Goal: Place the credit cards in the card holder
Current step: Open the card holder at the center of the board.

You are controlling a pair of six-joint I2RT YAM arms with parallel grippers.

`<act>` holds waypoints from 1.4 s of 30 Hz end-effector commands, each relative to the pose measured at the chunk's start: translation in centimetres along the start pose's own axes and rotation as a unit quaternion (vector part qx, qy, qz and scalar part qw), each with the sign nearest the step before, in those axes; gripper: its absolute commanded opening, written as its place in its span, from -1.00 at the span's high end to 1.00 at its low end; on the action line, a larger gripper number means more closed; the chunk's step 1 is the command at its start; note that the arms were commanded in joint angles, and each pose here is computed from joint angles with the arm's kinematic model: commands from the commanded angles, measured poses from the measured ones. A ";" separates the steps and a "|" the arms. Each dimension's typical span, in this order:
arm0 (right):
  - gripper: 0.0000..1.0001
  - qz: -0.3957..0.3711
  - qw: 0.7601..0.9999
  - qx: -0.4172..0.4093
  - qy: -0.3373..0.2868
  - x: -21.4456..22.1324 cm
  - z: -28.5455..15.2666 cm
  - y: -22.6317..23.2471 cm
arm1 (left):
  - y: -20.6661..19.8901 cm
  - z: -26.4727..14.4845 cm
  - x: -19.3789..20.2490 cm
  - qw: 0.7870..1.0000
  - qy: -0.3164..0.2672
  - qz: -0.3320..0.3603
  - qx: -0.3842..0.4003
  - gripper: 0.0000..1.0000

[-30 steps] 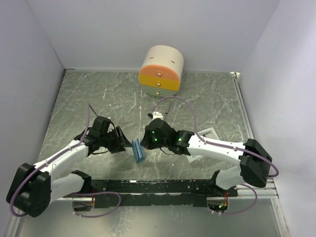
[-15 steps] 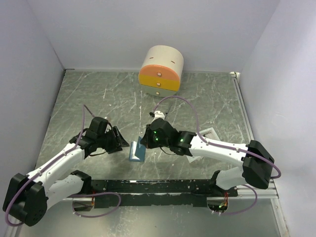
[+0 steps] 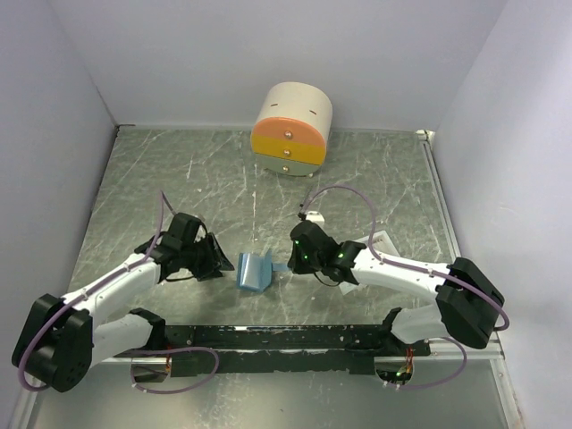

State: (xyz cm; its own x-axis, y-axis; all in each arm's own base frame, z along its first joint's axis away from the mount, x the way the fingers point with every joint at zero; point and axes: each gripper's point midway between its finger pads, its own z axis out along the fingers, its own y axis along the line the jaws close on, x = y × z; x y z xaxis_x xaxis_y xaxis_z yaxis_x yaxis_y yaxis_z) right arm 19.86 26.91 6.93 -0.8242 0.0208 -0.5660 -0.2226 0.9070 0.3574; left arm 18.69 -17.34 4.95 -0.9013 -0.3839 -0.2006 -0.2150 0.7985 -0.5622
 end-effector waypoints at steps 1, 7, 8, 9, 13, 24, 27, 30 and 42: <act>1.00 0.002 1.000 -0.004 -0.002 0.1 -0.2 -0.7 | -0.8 0.7 0.1 0.999 0.005 0.017 0.028 -0.12; 1.00 0.005 1.000 -0.015 0.001 0.2 0.1 -0.4 | -2.7 1.0 0.6 0.995 0.023 0.025 0.089 -0.14; 1.00 0.005 1.000 -0.016 0.001 0.1 0.1 -0.4 | -3.0 1.0 0.5 0.995 0.023 0.026 0.095 -0.14; 1.00 0.004 1.000 -0.016 0.001 0.1 0.1 -0.3 | -3.1 0.9 0.5 0.994 0.024 0.027 0.099 -0.15; 1.00 0.005 1.000 -0.016 0.000 0.0 0.2 -0.4 | -3.3 1.0 0.3 0.994 0.016 0.026 0.104 -0.16; 1.00 0.004 1.000 -0.001 0.006 0.7 0.5 -1.4 | -1.7 1.9 0.3 0.997 0.009 0.021 0.073 -0.07; 1.00 0.004 1.000 0.007 0.008 0.9 0.7 -1.8 | -1.5 2.0 0.4 0.997 0.009 0.016 0.069 -0.04; 1.00 0.006 1.000 0.004 0.013 1.3 0.8 -1.9 | -1.4 2.2 0.5 0.997 0.012 0.015 0.071 -0.04; 1.00 0.004 1.000 0.001 0.013 1.4 0.9 -1.9 | -1.8 2.6 0.7 0.996 0.019 0.016 0.086 -0.01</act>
State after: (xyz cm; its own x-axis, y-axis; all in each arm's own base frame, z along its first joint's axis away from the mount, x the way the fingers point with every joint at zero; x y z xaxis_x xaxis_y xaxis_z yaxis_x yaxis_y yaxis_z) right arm 19.40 25.64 5.01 -0.8437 0.0164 -0.5365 -0.2105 0.9093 0.3589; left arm 18.91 -19.54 3.32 -0.9234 -0.3437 -0.1711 -0.1544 0.7405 -0.6540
